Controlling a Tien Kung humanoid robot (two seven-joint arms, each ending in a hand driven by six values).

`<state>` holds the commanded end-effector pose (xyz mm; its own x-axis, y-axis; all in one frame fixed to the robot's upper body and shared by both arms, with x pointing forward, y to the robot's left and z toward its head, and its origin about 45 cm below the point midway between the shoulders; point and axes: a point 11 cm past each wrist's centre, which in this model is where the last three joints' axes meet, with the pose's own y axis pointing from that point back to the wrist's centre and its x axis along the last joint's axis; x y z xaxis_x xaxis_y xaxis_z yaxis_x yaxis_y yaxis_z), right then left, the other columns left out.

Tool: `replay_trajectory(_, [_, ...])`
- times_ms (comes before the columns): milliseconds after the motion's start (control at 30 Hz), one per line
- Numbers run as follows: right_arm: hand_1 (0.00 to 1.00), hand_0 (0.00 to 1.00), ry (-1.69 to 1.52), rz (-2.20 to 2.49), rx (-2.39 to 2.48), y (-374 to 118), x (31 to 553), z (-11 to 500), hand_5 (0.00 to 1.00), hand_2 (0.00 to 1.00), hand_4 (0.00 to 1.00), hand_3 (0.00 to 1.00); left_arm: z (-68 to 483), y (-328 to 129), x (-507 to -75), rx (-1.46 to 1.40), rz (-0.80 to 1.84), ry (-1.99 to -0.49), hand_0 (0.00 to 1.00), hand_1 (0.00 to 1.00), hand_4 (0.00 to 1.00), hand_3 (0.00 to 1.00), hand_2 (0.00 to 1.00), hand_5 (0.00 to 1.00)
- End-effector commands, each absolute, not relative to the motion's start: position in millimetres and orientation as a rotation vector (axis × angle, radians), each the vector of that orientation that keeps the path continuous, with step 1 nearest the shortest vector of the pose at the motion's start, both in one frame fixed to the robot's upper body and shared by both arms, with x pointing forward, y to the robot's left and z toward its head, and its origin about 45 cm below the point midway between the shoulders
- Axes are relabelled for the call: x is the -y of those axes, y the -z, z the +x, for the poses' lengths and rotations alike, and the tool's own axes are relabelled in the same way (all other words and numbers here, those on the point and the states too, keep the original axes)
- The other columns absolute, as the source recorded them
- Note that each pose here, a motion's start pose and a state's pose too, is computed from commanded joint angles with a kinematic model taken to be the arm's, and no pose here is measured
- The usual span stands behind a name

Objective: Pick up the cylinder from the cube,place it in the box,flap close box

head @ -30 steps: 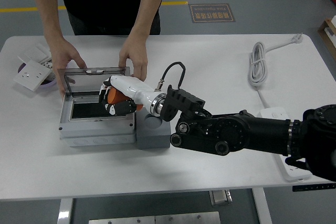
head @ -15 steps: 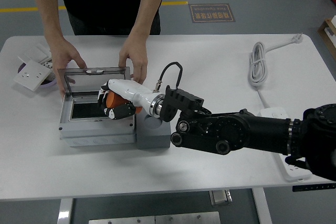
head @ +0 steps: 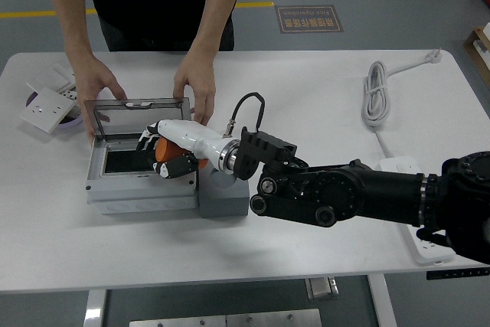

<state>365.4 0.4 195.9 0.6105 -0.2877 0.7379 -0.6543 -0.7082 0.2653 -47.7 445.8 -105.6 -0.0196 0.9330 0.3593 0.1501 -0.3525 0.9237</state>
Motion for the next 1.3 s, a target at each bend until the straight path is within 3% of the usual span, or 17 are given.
replay_trajectory(67, [0.72,0.786,-0.935,2.317,0.741,-196,-1,365,0.088,0.749,0.689,0.727,-47,106,-446,-1.157,1.566,-1.44,0.923,0.852,0.002,0.951,0.854,0.002])
replay_trajectory(100, [0.733,0.808,-0.936,2.317,0.741,-196,-1,365,0.124,0.768,0.761,0.771,-47,106,-445,-1.156,1.566,-1.439,0.923,0.852,0.002,0.951,0.854,0.002])
replay_trajectory(500, [0.738,0.819,-0.928,2.329,0.747,-196,-1,364,0.169,0.77,0.816,0.78,-45,107,-444,-1.152,1.563,-1.433,0.923,0.852,0.002,0.951,0.854,0.002])
replay_trajectory(1300, [0.734,0.825,-0.923,2.525,0.891,-251,-23,359,0.215,0.755,0.834,0.767,-45,111,-432,-1.162,1.546,-1.416,0.923,0.852,0.002,0.951,0.854,0.002])
